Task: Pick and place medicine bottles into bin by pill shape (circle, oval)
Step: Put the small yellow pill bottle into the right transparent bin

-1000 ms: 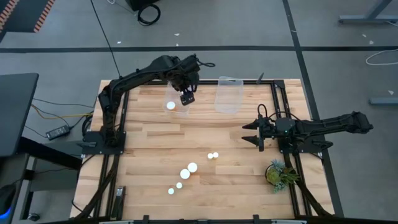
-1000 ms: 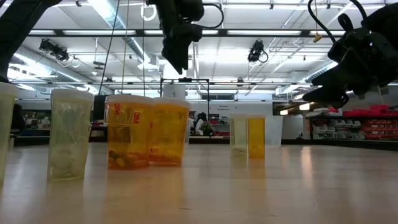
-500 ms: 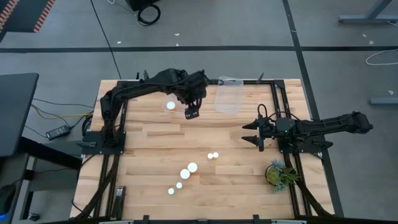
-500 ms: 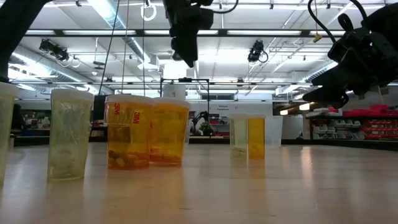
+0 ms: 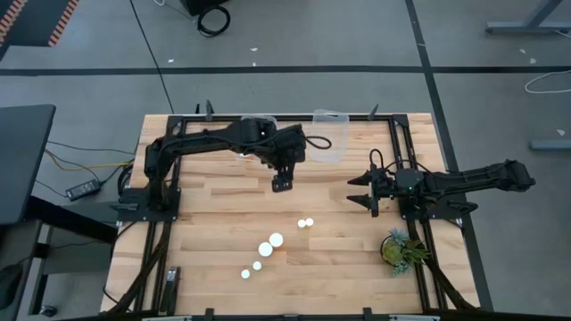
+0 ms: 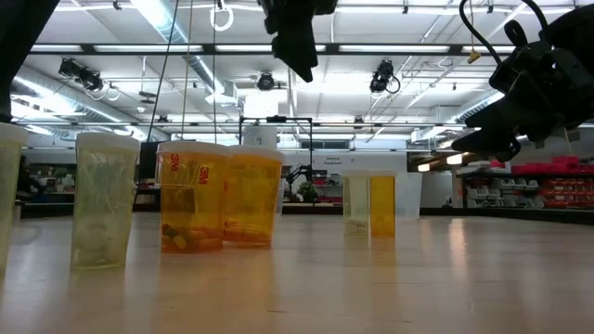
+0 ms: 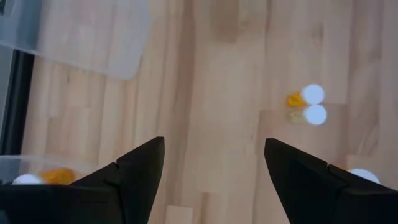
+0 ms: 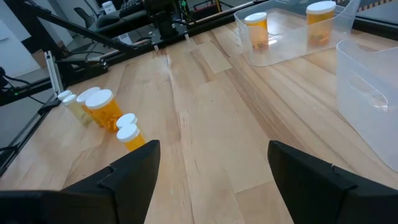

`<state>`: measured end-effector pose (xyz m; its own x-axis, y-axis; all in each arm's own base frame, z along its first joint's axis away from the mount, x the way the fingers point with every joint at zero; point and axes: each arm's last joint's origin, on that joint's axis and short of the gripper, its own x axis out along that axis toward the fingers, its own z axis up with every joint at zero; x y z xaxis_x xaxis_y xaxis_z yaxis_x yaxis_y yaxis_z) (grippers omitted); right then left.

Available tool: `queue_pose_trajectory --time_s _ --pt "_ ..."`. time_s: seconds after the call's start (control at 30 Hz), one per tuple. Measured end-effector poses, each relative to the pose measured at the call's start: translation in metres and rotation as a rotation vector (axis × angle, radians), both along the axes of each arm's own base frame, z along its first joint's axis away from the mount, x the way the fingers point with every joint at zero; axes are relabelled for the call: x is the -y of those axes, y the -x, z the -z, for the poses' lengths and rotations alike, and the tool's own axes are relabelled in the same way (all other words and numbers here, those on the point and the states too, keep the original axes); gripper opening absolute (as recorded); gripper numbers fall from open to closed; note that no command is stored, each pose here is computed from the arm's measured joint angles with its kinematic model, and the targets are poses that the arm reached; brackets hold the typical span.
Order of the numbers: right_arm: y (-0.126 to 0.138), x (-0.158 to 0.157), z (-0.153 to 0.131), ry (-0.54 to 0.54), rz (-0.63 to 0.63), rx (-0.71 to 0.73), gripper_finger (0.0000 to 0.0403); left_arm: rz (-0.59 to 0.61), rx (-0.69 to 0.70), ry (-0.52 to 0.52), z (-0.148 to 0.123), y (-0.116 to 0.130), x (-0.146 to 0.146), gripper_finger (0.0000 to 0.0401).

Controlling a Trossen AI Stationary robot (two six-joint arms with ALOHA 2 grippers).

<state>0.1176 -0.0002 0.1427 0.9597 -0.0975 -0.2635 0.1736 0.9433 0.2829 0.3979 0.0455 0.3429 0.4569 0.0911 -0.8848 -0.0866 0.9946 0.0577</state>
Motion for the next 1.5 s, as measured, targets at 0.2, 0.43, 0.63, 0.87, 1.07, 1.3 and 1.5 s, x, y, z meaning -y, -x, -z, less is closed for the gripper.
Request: queue_pose_trajectory --time_s 0.2,0.43,0.63,0.87,1.07,1.3,1.5 --pt "0.0 0.0 0.0 0.0 0.0 0.0 0.0305 0.02 0.016 0.007 -0.001 -0.003 0.015 0.0286" --pt "0.0 0.0 0.0 0.0 0.0 0.0 0.0305 0.021 0.038 0.025 0.005 -0.011 0.031 0.0286" --pt "0.0 0.0 0.0 0.0 0.0 -0.002 0.0305 0.037 0.008 0.024 0.024 -0.025 0.04 0.0286" --pt "0.0 0.0 0.0 0.0 0.0 -0.004 0.0305 0.04 -0.039 0.024 0.041 -0.033 0.041 0.0286" --pt "0.0 0.0 0.0 0.0 0.0 -0.004 0.0305 0.043 -0.039 0.025 0.048 -0.038 0.043 0.0286" --pt "0.0 0.0 0.0 0.0 0.0 -0.005 0.0305 0.107 -0.083 0.009 0.056 -0.039 0.055 0.0286" --pt "0.0 0.0 0.0 0.0 0.0 -0.005 0.0305 0.185 -0.099 0.006 0.063 -0.042 0.07 0.0286"
